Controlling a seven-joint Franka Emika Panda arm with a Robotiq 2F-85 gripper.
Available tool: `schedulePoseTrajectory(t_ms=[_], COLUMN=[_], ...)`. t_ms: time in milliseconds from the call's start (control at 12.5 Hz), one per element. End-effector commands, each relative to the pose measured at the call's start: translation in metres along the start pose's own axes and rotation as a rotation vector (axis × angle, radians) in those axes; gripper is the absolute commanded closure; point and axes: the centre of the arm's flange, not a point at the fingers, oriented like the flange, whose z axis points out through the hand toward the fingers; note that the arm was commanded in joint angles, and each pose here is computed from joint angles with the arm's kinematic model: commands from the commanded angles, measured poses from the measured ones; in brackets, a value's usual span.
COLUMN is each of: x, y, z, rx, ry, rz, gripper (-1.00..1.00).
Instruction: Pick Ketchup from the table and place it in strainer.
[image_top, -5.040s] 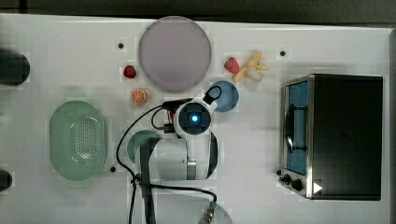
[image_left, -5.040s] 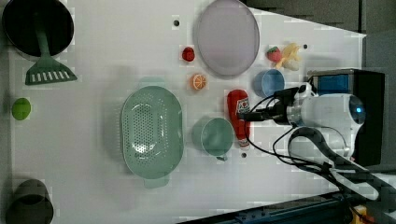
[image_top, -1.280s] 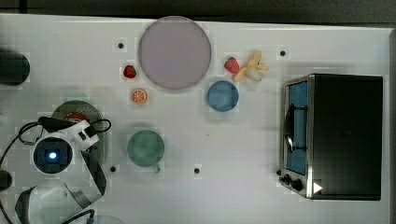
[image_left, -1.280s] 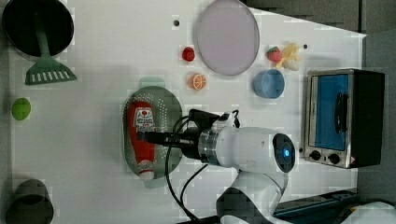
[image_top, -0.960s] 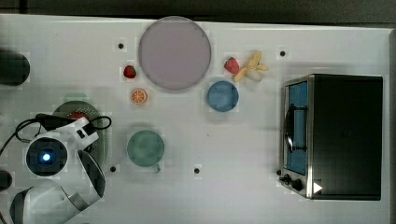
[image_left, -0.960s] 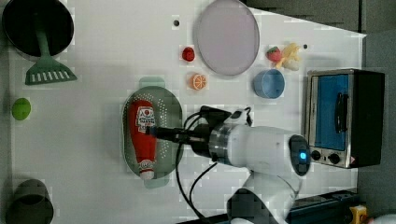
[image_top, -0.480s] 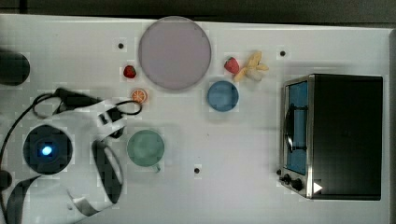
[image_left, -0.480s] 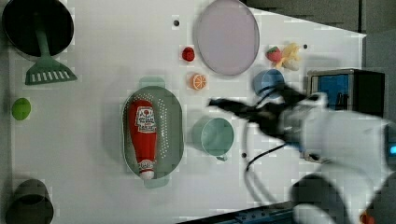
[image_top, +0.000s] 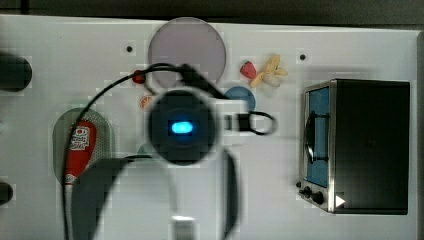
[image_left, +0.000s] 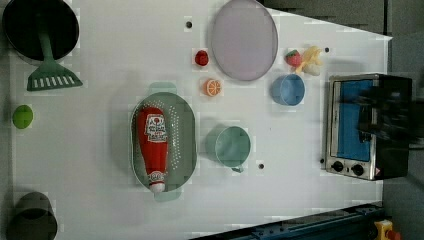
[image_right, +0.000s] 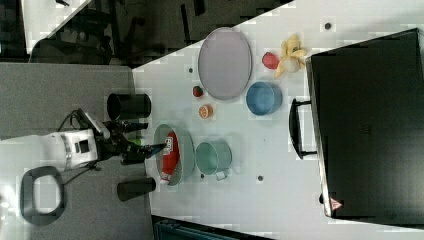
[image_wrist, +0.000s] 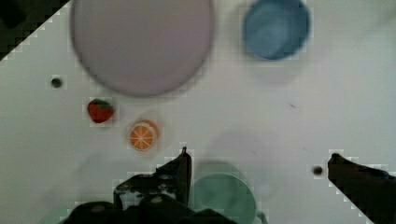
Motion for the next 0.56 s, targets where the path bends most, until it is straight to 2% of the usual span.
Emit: schedulePoseTrajectory(t_ms=[80,320,560], x=[0.008,0.007,0.007], y=[0.023,0.031,0.03], z=[-0.059,-0.092,-0.093], rx=[-0.013,-0.048,-0.05], ry=[-0.038,-0.074,-0.078], rz=[0.098,0.105,0.103], gripper=[-1.0,-1.0,-1.0])
